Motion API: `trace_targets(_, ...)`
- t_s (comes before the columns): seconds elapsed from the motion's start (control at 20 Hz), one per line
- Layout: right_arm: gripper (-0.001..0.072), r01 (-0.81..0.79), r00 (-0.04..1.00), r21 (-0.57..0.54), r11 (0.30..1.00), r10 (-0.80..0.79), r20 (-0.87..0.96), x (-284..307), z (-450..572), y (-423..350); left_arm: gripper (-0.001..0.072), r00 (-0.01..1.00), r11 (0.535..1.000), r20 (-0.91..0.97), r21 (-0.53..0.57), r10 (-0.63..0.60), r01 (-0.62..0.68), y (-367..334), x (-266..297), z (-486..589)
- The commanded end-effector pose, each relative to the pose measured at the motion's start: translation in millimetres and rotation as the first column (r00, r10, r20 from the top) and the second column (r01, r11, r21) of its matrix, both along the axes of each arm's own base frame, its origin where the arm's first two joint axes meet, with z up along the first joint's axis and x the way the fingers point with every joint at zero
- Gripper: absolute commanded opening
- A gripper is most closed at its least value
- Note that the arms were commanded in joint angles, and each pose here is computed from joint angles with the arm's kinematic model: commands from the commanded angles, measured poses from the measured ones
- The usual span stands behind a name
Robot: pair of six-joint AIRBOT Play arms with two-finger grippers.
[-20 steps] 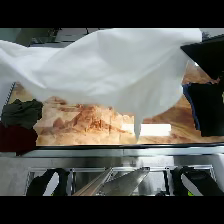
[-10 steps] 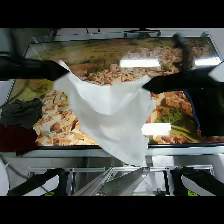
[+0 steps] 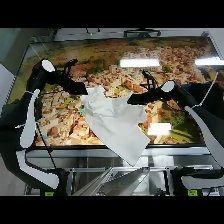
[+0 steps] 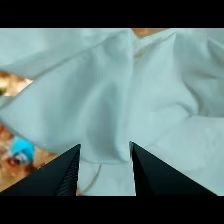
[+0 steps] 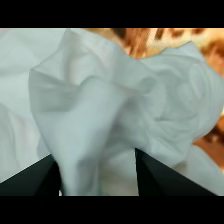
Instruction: Fold the shirts.
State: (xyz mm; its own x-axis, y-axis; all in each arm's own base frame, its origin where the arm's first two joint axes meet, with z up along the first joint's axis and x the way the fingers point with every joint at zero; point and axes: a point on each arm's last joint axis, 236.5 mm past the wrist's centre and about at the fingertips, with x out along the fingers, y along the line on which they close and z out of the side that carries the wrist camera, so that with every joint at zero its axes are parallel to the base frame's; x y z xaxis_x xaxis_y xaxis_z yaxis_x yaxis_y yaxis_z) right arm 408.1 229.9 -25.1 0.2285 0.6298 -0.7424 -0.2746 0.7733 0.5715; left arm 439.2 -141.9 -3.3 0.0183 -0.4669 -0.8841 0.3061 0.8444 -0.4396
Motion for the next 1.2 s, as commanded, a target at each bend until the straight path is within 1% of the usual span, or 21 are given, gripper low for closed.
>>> trace_targets(0.0, 0.0503, -0.024, 0.998, -0.057, 0.998, 0.028, 0.058, 17.2, 13.8, -30.2, 0.0336, 0.981, 0.999, -0.194, -0.045, 0.014, -0.023, -0.3, -33.7, 4.0)
trace_targets(0.1, 0.0503, 0.006, 0.997, -0.116, 0.993, 0.002, 0.073, 24.3, 19.6, -69.3, 0.0337, 0.964, 0.991, -0.267, -0.129, -0.015, -0.021, -23.7, -75.0, 10.0)
trace_targets(0.15, 0.0503, 0.034, 0.998, -0.12, 0.992, -0.026, 0.062, 26.3, 19.6, -87.0, 0.0337, 0.956, 0.989, -0.294, -0.148, -0.026, -0.018, -34.2, -99.6, 7.6)
trace_targets(0.3, 0.0503, 0.107, 0.994, -0.116, 0.987, -0.104, 0.028, 30.1, 16.7, -127.5, 0.0337, 0.94, 0.994, -0.341, -0.108, -0.012, -0.027, -56.9, -183.0, -26.2)
trace_targets(0.4, 0.0503, 0.148, 0.989, -0.116, 0.982, -0.146, 0.025, 33.6, 15.9, -146.5, 0.0337, 0.936, 0.995, -0.351, -0.07, 0.038, -0.066, -68.7, -227.0, -52.2)
trace_targets(0.45, 0.0503, 0.155, 0.988, -0.116, 0.981, -0.153, 0.023, 33.9, 15.9, -150.4, 0.0337, 0.939, 0.993, -0.34, -0.079, 0.057, -0.089, -77.5, -240.5, -61.0)
trace_targets(0.6, 0.0503, 0.147, 0.989, -0.114, 0.983, -0.146, 0.014, 31.2, 15.6, -149.2, 0.0337, 0.946, 0.959, -0.272, -0.169, 0.175, -0.226, -107.8, -246.7, -72.2)
trace_targets(0.65, 0.0503, 0.138, 0.99, -0.111, 0.984, -0.138, 0.012, 30.1, 15.7, -146.2, 0.0338, 0.945, 0.95, -0.256, -0.184, 0.203, -0.254, -112.2, -246.3, -74.2)
trace_targets(0.8, 0.0503, 0.12, 0.993, -0.108, 0.987, -0.122, -0.008, 24.5, 15.1, -143.6, 0.0338, 0.932, 0.946, -0.283, -0.164, 0.228, -0.281, -108.0, -263.2, -84.0)
trace_targets(0.9, 0.0503, 0.118, 0.993, -0.109, 0.987, -0.12, -0.007, 24.4, 15.0, -143.8, 0.0338, 0.934, 0.947, -0.286, -0.172, 0.216, -0.271, -106.7, -269.5, -79.7)
trace_targets(1.0, 0.0503, 0.12, 0.993, -0.102, 0.988, -0.121, -0.007, 24.8, 16.0, -142.5, 0.0338, 0.936, 0.939, -0.267, -0.192, 0.23, -0.285, -104.1, -264.9, -68.6)
trace_targets(1.05, 0.0502, 0.121, 0.992, -0.096, 0.988, -0.123, -0.007, 25.1, 16.7, -141.6, 0.0338, 0.938, 0.936, -0.238, -0.19, 0.25, -0.297, -100.2, -258.9, -65.4)
trace_targets(1.15, 0.0503, 0.122, 0.992, -0.083, 0.989, -0.123, -0.011, 24.8, 18.2, -139.1, 0.0338, 0.931, 0.929, -0.18, -0.139, 0.317, -0.343, -86.6, -250.1, -69.1)
